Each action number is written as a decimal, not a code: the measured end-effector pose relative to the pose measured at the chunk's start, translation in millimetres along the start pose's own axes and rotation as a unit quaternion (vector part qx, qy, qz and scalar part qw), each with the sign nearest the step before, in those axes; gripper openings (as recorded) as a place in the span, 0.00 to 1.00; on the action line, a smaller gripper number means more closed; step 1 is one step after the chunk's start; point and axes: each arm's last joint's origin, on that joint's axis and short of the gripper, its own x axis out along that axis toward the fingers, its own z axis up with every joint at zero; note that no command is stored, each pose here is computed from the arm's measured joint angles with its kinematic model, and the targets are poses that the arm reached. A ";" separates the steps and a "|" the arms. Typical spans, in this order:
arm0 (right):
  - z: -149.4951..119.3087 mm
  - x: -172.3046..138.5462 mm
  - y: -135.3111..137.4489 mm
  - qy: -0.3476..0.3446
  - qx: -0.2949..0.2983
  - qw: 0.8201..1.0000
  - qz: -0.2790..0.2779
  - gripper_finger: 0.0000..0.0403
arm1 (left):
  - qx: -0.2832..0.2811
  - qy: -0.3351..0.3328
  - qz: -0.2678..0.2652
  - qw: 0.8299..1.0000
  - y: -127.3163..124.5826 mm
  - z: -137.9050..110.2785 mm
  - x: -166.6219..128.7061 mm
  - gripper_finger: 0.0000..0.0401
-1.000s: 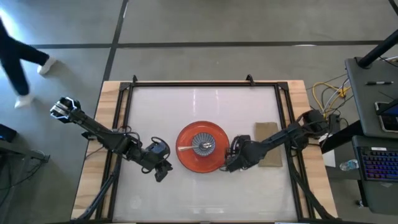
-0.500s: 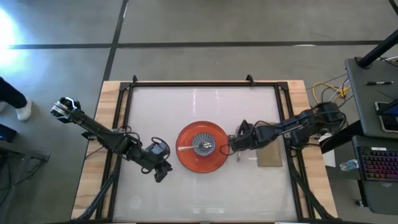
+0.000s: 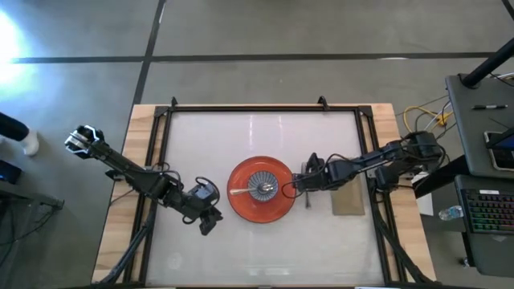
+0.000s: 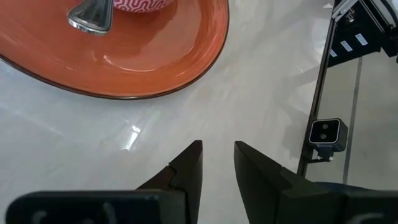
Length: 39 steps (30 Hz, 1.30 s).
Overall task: Set table place
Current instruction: Move the fork beside the plate, then return to Home Position
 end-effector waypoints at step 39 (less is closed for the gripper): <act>30.5 -204.2 47.7 -0.120 -0.237 0.907 0.327 0.18 | -0.022 -0.094 -0.061 0.993 -15.1 14.8 -2.9 0.19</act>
